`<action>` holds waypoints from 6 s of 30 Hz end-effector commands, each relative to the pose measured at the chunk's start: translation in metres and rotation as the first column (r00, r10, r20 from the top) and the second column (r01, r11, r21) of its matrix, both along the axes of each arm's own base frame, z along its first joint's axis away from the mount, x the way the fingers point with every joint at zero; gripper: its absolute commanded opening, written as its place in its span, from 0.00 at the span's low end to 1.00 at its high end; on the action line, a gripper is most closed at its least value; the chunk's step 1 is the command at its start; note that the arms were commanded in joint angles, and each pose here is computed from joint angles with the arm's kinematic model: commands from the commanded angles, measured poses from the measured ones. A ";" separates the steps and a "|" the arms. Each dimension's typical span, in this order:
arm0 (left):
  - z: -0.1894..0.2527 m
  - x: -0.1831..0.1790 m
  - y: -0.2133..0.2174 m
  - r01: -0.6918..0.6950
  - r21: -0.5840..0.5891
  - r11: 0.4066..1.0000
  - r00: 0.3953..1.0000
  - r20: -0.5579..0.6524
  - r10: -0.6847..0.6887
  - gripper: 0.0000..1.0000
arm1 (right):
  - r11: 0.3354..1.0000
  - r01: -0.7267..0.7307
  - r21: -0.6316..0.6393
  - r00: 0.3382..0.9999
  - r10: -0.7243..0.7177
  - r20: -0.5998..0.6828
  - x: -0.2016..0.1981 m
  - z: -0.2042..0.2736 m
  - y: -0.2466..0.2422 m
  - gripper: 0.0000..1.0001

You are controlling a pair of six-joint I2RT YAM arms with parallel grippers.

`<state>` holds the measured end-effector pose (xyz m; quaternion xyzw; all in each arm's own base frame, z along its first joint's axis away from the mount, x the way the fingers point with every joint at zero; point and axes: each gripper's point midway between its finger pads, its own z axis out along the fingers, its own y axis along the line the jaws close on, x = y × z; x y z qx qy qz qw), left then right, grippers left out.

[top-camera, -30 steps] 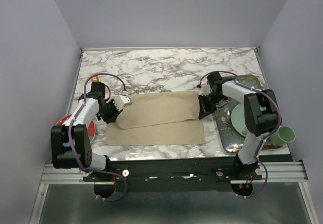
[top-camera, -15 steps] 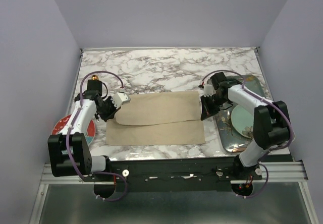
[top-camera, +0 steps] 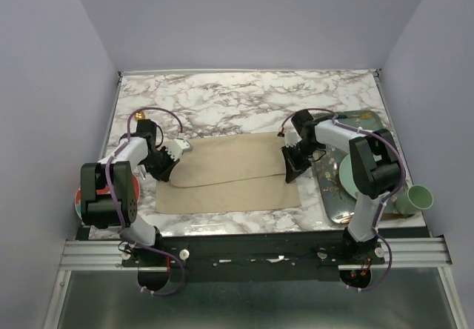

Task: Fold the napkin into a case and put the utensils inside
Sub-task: Move the rectangle-folded napkin to the center of the board, then pick up the rectangle-folded napkin from the center of the board, then smooth out the rectangle-folded napkin at the center of the board.

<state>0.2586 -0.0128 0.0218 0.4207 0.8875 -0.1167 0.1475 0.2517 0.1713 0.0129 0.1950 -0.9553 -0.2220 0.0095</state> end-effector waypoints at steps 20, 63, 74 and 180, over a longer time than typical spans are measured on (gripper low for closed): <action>0.071 0.017 0.001 0.262 0.041 0.964 0.935 0.235 -0.264 0.66 | 0.904 -0.425 -0.052 0.781 0.395 0.483 0.071 0.086 -0.004 0.74; 0.046 0.059 -0.012 0.336 0.051 0.940 0.903 0.265 -0.337 0.00 | 0.608 -0.736 -0.297 0.340 0.711 0.615 0.122 0.032 0.007 0.68; 0.057 0.135 -0.011 -0.028 -0.098 0.995 0.978 0.203 0.047 0.00 | 0.596 -0.755 -0.273 0.335 0.709 0.621 0.119 0.036 0.012 0.66; -0.007 -0.044 0.024 0.108 0.109 0.988 0.994 -0.035 -0.104 0.00 | 0.538 -0.832 -0.133 0.476 0.817 0.325 -0.015 0.004 0.011 0.01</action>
